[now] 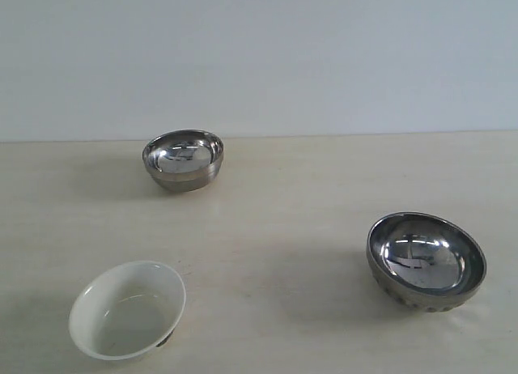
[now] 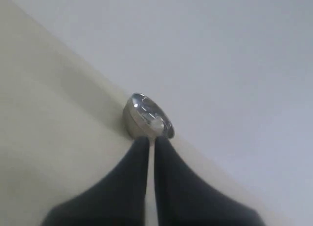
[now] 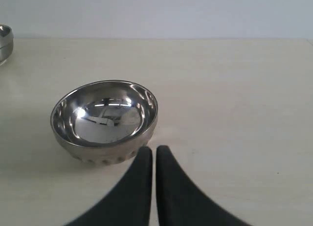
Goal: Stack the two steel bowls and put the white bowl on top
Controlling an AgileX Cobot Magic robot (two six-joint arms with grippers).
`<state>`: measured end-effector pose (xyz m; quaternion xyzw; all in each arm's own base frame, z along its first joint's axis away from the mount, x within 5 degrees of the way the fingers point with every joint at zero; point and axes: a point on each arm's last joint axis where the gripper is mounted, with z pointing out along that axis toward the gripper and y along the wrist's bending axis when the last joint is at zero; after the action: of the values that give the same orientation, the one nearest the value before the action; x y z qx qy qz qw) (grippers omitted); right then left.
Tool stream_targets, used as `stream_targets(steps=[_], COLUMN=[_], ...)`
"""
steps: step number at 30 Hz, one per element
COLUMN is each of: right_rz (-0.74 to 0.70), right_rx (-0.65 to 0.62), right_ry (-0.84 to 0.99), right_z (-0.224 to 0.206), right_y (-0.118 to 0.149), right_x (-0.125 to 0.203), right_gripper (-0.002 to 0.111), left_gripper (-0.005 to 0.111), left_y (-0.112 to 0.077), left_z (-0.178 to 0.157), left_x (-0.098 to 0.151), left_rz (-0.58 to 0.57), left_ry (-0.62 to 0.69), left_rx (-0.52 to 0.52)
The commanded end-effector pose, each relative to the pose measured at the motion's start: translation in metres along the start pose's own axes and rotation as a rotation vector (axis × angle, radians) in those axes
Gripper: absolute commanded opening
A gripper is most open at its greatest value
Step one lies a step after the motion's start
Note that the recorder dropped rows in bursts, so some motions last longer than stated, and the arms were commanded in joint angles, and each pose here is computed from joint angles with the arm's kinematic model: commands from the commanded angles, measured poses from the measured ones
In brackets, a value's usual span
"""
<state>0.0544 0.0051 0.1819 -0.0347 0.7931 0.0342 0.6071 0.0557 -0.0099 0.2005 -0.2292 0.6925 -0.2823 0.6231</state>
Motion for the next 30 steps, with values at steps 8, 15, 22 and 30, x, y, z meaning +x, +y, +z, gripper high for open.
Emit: stream_targets(steps=[8, 15, 22, 30], right_rz=[-0.006, -0.006, -0.006, -0.006], right_rx=[0.002, 0.002, 0.002, 0.002], right_ry=[-0.008, -0.008, -0.008, -0.008], right_z=[0.0, 0.0, 0.0, 0.0], right_y=[0.0, 0.0, 0.0, 0.0], right_x=[-0.001, -0.001, -0.001, -0.001], right_gripper=[0.0, 0.0, 0.0, 0.0], left_gripper=[0.004, 0.004, 0.004, 0.004], left_y=[-0.005, -0.063, -0.125, -0.137], left_z=[-0.007, -0.03, 0.023, 0.133], left_x=[-0.035, -0.099, -0.164, -0.195], left_rz=[-0.144, -0.048, 0.181, 0.5], left_ry=[-0.365, -0.617, -0.549, 0.009], left_rx=[0.063, 0.245, 0.219, -0.186])
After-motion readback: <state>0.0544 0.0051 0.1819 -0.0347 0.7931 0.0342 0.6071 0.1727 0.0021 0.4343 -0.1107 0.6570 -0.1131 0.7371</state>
